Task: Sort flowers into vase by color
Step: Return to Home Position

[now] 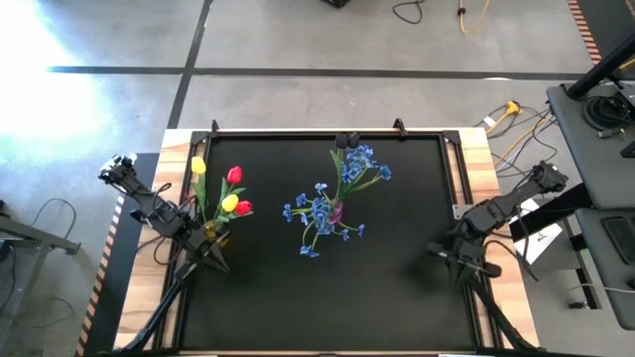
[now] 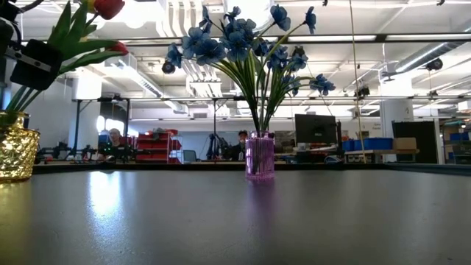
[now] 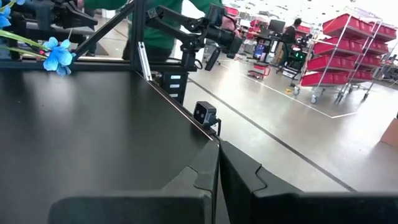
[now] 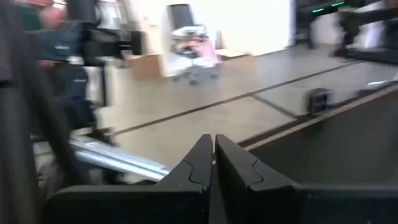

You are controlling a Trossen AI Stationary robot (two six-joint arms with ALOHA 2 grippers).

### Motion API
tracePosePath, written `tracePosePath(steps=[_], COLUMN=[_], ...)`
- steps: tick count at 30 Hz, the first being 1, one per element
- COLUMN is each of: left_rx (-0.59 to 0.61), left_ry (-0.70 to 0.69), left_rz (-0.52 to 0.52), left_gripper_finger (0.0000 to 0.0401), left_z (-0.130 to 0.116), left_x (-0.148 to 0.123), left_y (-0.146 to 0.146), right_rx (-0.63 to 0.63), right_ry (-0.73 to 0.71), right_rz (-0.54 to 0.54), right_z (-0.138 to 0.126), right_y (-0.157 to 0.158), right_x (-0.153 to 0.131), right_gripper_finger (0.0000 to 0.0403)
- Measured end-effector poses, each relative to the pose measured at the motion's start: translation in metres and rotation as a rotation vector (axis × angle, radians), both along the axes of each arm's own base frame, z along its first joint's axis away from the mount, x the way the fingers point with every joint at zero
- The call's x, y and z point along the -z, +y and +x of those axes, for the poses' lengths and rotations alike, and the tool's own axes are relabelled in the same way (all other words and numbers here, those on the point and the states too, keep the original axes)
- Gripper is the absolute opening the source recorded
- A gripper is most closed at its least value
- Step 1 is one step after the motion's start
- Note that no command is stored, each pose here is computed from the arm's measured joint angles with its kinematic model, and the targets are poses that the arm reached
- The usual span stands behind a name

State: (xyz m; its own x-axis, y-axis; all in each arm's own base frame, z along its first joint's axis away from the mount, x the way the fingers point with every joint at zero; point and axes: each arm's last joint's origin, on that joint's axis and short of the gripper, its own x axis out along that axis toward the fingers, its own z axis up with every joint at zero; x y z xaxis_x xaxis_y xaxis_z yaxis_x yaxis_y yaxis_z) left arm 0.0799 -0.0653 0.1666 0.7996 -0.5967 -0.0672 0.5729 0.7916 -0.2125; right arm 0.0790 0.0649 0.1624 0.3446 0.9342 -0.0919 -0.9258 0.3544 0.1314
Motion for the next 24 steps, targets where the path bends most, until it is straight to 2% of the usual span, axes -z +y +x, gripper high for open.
tracePosePath(steps=[2, 5, 8, 12, 17, 24], left_rx=[0.0, 0.0, 0.0, 0.0, 0.0, 0.0], left_ry=[0.0, 0.0, 0.002, 0.006, 0.009, 0.01], left_rz=[0.0, 0.0, 0.002, 0.005, 0.008, 0.008], left_gripper_finger=[0.0, 0.0, 0.0, 0.0, 0.0, 0.0], left_z=[0.0, 0.0, 0.0001, 0.0004, 0.0005, 0.0006], left_x=[0.0, -0.0001, 0.0002, 0.0006, 0.001, 0.0011], left_y=[0.0, 0.0, -0.0001, -0.0003, -0.0005, -0.0005], right_rx=[0.021, -0.079, -0.078, -0.096, 0.005, 0.212], right_ry=[-0.002, 0.104, 0.19, 0.209, 0.246, 0.214], right_rz=[0.004, 0.066, 0.086, 0.094, 0.11, 0.111], right_z=[0.0007, -0.0023, -0.0024, -0.0031, -0.0003, 0.0051], right_y=[-0.0002, 0.0011, 0.0011, 0.0012, 0.0004, -0.0021], right_x=[-0.0004, -0.0024, -0.0016, -0.002, -0.0016, -0.001], right_gripper_finger=[0.0013, 0.0013, 0.0013, 0.0013, 0.0013, 0.0013])
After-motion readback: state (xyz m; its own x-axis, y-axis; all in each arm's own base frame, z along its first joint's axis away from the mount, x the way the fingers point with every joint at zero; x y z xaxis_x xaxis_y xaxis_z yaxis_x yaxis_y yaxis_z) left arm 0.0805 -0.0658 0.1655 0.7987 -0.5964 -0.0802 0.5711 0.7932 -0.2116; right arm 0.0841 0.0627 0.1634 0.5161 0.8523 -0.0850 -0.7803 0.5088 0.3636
